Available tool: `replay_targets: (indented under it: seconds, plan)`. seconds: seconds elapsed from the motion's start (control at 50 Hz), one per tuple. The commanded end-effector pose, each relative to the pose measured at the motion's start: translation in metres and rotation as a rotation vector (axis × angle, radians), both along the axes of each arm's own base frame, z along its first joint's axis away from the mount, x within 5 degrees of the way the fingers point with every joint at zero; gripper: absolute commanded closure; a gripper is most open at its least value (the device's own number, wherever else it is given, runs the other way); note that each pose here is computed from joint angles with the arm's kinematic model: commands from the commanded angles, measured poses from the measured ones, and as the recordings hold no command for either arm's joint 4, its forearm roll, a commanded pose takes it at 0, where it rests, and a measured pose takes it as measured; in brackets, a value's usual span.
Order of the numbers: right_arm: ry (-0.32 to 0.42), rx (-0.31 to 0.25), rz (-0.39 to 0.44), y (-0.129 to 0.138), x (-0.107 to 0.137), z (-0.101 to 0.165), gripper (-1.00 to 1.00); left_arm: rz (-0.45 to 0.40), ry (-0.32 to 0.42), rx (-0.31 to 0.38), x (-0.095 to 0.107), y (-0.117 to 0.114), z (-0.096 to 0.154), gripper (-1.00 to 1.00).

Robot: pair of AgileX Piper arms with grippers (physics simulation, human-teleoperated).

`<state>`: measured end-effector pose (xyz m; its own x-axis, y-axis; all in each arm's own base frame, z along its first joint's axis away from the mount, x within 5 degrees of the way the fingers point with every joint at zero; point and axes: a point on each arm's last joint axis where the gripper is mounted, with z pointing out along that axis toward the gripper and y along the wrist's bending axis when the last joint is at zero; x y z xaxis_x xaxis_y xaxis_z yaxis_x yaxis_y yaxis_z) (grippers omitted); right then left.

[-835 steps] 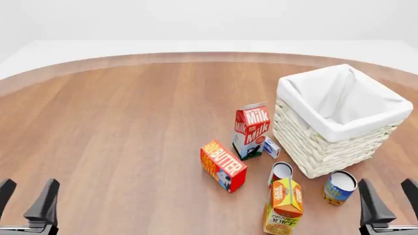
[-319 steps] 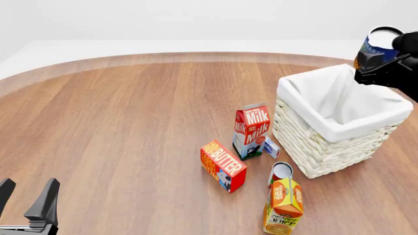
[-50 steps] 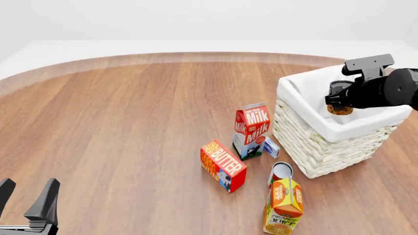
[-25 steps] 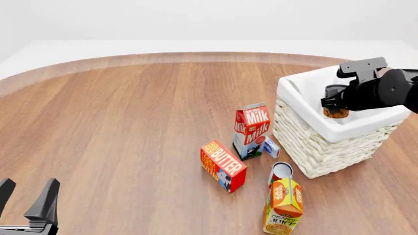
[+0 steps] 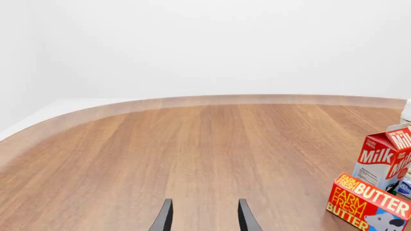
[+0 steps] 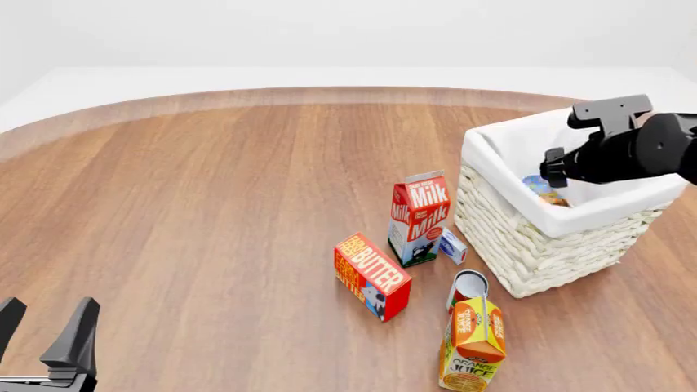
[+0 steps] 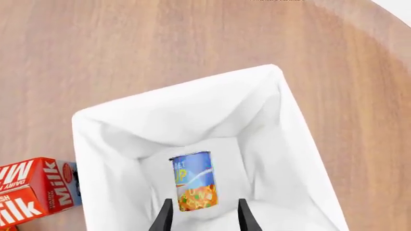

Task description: Pick up the alphabet soup, and put it in the basket.

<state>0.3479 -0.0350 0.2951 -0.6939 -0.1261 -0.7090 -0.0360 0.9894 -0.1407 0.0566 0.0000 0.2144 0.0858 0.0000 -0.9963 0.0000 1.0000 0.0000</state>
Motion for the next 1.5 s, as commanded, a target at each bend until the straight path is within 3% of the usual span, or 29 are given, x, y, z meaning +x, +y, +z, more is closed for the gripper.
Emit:
replay_targets:
  seconds: [0.02,0.42,1.5]
  plan:
    - [-0.015,0.003,-0.023,-0.006,0.000,0.003,-1.00,0.000,0.000,0.000,0.000,0.000,0.000,-1.00]
    - [-0.028,0.009,-0.031,-0.007,-0.001,0.006,-1.00,0.000,0.000,0.000,0.000,0.000,0.000,-1.00]
    - [-0.157,0.019,-0.045,-0.004,-0.015,0.027,-1.00,0.000,0.000,0.000,0.000,0.000,0.000,-1.00]
